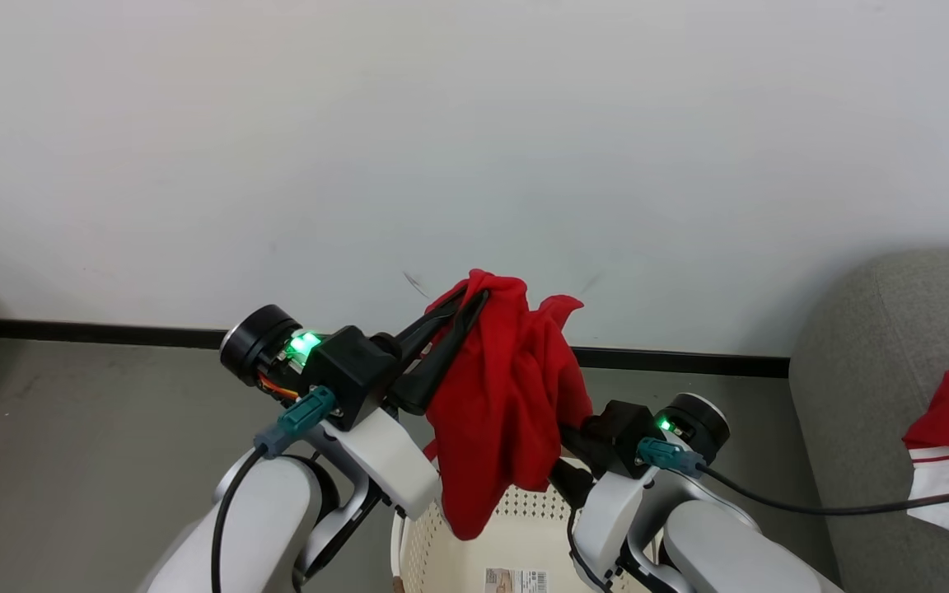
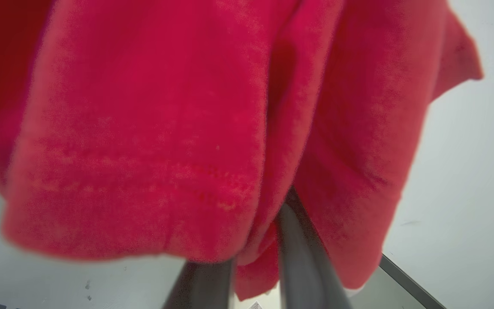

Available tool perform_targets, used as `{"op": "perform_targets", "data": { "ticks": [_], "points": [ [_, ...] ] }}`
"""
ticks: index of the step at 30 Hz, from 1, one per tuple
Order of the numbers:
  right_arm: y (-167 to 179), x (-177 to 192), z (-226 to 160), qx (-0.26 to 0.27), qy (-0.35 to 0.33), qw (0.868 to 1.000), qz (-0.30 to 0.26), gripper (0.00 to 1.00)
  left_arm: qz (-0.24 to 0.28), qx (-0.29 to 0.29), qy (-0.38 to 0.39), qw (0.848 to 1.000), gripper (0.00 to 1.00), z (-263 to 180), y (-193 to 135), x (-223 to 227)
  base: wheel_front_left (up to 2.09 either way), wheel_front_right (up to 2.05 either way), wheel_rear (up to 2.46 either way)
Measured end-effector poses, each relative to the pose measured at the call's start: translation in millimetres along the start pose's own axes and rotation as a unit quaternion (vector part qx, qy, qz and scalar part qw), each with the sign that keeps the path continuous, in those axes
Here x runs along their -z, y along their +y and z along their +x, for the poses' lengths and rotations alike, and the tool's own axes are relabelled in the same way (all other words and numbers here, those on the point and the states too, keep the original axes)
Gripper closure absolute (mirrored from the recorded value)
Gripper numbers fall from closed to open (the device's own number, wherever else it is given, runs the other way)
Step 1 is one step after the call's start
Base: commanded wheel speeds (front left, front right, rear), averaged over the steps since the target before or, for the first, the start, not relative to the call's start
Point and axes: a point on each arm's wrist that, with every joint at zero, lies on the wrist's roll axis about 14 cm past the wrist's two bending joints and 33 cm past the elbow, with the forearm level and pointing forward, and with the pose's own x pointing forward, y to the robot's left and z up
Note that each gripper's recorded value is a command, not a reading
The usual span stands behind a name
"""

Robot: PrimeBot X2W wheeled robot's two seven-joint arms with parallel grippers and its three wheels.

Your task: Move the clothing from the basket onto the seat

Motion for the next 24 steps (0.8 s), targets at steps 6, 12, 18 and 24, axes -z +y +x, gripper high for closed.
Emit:
{"op": "perform_targets", "data": {
  "ticks": [6, 12, 18, 24],
  "points": [
    [-1, 3, -2, 0.003, 0.003, 1.000, 0.003, 1.00, -0.020, -0.014, 0.015, 1.000, 1.00, -5, 5, 13, 0.00, 0.00, 0.00],
    [-18, 13, -17, 0.046, 0.011, 0.998, 0.036, 1.00, -0.053, -0.032, 0.042, 0.997, 1.00, -10, 9, 37, 0.00, 0.00, 0.00],
    [-56, 15, -40, 0.114, 0.006, 0.992, 0.056, 1.00, -0.088, -0.040, 0.060, 0.994, 0.61, -13, 4, 57, 0.00, 0.00, 0.00],
    [-90, 4, -61, 0.173, -0.015, 0.983, 0.057, 1.00, -0.129, -0.035, 0.076, 0.988, 0.00, -14, -10, 76, 0.00, 0.00, 0.00]
  ]
}}
